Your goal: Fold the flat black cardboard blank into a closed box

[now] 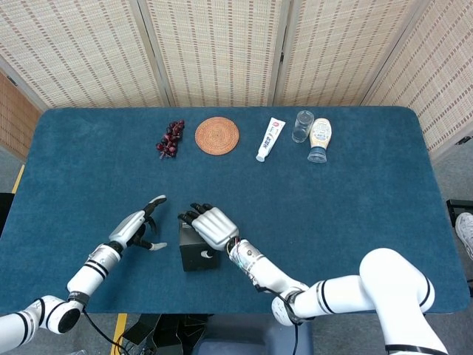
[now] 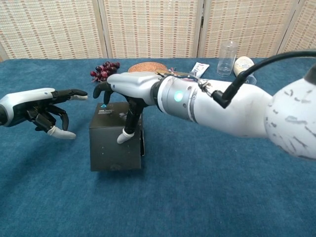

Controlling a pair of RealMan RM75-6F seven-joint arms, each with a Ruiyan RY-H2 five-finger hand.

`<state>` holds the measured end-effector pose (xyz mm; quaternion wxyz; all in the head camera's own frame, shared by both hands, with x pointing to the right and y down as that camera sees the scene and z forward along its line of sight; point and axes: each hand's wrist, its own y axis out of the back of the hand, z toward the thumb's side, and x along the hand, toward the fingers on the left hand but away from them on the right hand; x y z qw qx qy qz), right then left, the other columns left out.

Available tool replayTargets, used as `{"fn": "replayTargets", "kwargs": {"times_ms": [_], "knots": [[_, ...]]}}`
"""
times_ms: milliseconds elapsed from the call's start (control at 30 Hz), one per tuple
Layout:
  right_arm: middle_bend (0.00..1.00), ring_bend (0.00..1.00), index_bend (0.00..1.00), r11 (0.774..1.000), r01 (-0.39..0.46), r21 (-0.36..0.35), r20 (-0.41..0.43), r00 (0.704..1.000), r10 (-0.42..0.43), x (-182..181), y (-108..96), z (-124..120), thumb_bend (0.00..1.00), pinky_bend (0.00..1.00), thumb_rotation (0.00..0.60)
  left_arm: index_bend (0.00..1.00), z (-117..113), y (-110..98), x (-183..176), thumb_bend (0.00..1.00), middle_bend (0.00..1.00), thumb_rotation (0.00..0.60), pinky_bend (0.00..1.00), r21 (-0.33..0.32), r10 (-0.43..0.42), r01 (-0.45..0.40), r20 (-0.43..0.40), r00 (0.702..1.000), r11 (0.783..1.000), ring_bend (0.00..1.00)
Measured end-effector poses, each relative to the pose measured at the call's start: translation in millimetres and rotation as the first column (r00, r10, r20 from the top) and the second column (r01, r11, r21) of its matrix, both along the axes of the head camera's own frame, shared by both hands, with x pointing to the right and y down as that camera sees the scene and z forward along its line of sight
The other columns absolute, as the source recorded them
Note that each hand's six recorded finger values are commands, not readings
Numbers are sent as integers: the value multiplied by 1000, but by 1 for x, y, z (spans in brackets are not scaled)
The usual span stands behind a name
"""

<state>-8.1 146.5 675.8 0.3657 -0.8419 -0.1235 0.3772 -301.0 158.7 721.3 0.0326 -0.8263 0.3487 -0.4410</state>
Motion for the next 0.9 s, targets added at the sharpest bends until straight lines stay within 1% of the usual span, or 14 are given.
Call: {"fn": "replayTargets", "kwargs": {"times_ms": [200,300,467,667,900], "knots": [[213,121,148,995,41,90,-32,999,-39,-1,7,5,0,193,600,0,-3,-3,-9,165,0,600,847,30,9,-10,39,999,999,520],[220,130,158,989,50,139,-44,998,-44,0,9,8,3,205,600,0,-4,-4,-13,166,0,600,847,31,1,-2,45,999,1000,519],[227,135,170,975,64,211,-58,997,-53,2,12,13,34,218,600,0,-6,-4,-17,166,0,600,846,25,7,-8,50,999,1000,518],[250,155,205,971,59,233,-56,997,-47,3,16,17,46,245,600,0,-4,-2,-22,166,0,600,844,12,40,-41,83,996,999,517],[337,200,319,952,84,294,-57,996,-70,3,14,18,90,276,600,0,-4,-5,-30,166,0,600,842,40,76,-82,140,987,996,516]]}}
